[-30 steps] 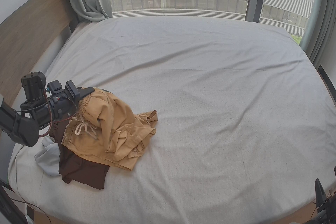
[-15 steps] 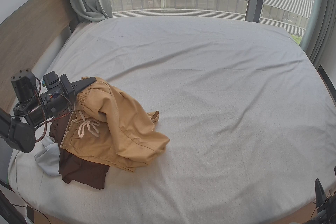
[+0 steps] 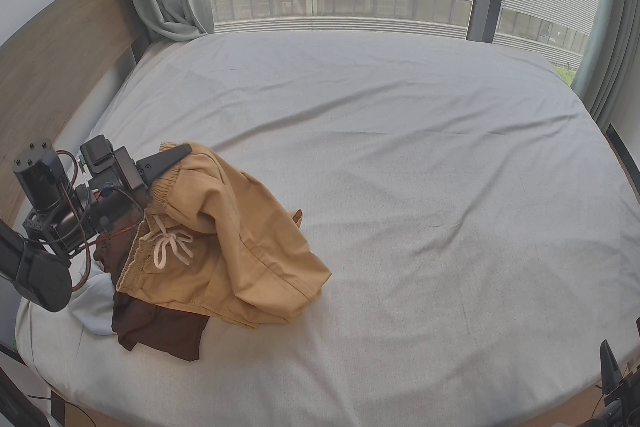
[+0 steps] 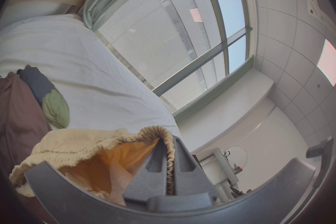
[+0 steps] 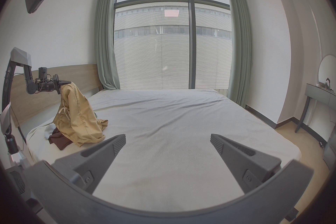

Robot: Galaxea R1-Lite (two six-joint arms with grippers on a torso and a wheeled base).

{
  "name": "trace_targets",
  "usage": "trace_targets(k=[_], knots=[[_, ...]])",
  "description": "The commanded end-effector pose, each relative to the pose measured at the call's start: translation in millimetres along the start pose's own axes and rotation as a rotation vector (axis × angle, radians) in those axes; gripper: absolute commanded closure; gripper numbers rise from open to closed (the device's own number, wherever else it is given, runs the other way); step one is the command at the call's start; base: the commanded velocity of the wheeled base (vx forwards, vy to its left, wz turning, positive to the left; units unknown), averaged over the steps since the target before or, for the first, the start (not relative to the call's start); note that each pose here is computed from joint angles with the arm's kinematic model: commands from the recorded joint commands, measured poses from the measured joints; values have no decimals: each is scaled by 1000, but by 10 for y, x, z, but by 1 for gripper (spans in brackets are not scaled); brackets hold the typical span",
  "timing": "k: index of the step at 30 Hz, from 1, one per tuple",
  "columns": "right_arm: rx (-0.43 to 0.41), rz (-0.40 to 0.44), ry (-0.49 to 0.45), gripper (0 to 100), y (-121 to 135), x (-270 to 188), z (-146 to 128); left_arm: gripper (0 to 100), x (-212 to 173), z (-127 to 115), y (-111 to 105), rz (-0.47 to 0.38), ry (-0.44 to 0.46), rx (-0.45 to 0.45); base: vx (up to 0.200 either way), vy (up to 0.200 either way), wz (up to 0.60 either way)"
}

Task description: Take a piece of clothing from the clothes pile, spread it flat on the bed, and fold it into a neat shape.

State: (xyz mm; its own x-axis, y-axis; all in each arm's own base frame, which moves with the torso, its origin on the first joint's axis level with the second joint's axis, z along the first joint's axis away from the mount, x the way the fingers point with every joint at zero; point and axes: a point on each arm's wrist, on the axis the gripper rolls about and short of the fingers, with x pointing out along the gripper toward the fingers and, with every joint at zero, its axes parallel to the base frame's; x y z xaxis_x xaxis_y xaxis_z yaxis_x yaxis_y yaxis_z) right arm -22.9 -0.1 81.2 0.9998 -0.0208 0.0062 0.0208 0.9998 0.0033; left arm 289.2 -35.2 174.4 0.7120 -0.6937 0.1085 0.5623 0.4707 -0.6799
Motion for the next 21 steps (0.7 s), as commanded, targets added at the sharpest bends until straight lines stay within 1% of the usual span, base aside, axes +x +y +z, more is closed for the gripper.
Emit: trace_targets(k=[1, 5, 7, 10, 13, 16, 18, 20, 21], knots=[[0, 1, 12, 0, 0, 10, -48, 100, 63, -158, -18, -21, 52, -25, 0, 0, 0], [0, 1, 12, 0, 0, 10, -48, 100, 157, -250, -38, -30, 70, -34, 0, 0, 0], [0, 1, 12, 0, 0, 10, -48, 100, 173, -261, -46, -26, 66, -36, 0, 0, 0], [0, 1, 12, 0, 0, 10, -48, 100, 271, -282, -125, -10, 18, -27, 0, 0, 0], [0, 1, 12, 0, 0, 10, -48, 100, 344, -266, -189, -26, 4, -18, 0, 0, 0], [0, 1, 12, 0, 0, 10, -48, 100, 421, -288, -263, -47, 12, -17, 0, 0, 0], [0, 1, 12, 0, 0, 10, -48, 100, 511, -309, -338, -57, 1, -17, 0, 0, 0], [0, 1, 12, 0, 0, 10, -48, 100, 521, -313, -348, -55, -2, -18, 0, 0, 0], [0, 1, 12, 0, 0, 10, -48, 100, 634, -311, -390, -53, -23, -23, 0, 0, 0]])
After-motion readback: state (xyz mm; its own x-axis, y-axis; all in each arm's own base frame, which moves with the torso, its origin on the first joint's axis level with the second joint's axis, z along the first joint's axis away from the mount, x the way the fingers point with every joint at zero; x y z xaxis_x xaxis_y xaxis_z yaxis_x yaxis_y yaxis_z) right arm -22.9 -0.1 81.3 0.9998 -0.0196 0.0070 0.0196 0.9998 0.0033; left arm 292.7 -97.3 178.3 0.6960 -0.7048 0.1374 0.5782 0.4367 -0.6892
